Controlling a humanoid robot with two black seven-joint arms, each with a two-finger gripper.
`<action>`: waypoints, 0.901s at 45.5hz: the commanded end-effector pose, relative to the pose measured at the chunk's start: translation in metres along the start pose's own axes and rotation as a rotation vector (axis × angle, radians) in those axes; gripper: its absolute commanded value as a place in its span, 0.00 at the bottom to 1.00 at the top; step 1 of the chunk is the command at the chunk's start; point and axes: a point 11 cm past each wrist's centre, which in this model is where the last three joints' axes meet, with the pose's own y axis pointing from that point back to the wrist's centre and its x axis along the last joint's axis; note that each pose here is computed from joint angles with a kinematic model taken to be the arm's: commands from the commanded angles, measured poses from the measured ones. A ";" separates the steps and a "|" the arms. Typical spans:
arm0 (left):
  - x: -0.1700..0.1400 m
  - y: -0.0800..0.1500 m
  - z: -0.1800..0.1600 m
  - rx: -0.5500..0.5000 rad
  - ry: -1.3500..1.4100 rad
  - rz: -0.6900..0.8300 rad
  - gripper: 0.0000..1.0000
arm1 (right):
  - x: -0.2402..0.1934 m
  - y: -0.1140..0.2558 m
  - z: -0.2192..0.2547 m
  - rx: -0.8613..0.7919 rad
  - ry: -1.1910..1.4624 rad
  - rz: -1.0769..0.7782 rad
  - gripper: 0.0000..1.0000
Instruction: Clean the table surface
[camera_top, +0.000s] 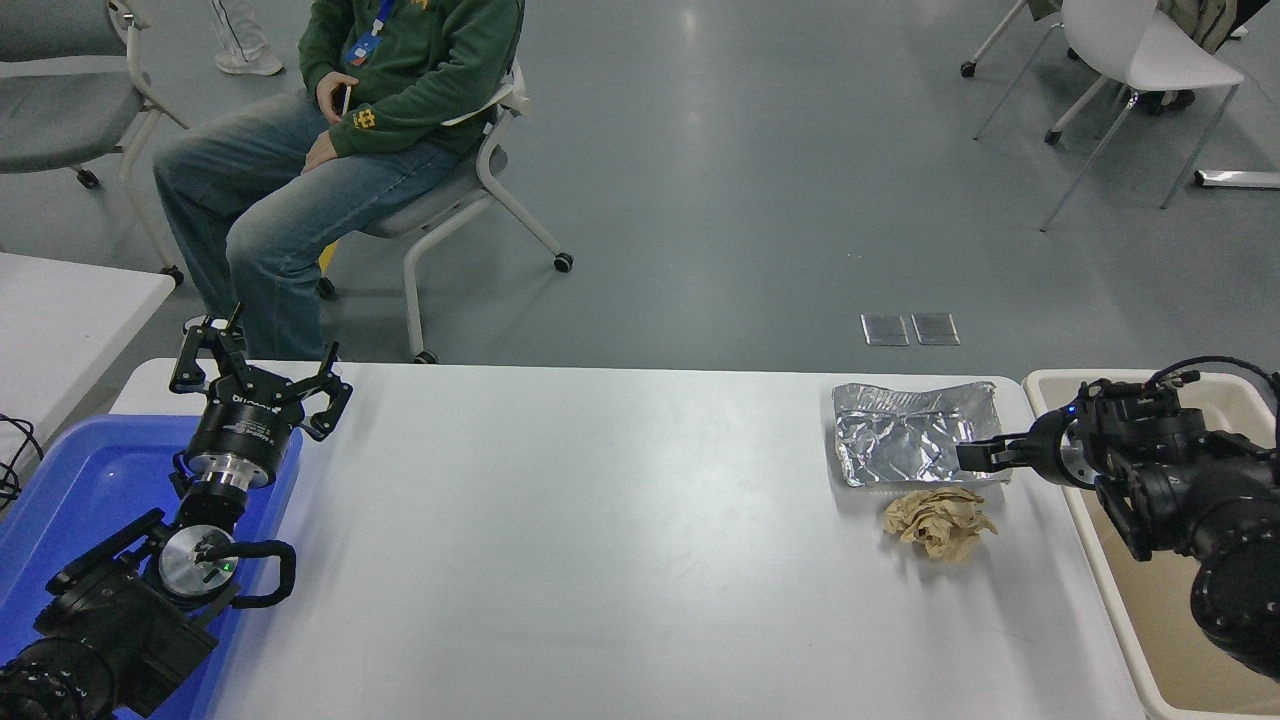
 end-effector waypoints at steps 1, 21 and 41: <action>0.000 0.000 0.000 -0.001 0.001 0.000 1.00 | -0.003 -0.001 -0.002 -0.001 -0.034 -0.009 0.92; 0.000 0.000 0.000 -0.001 0.001 0.000 1.00 | -0.004 -0.004 -0.012 0.016 -0.038 -0.034 0.78; 0.000 0.000 0.000 -0.001 0.001 0.000 1.00 | -0.009 -0.006 -0.017 0.023 -0.035 -0.071 0.41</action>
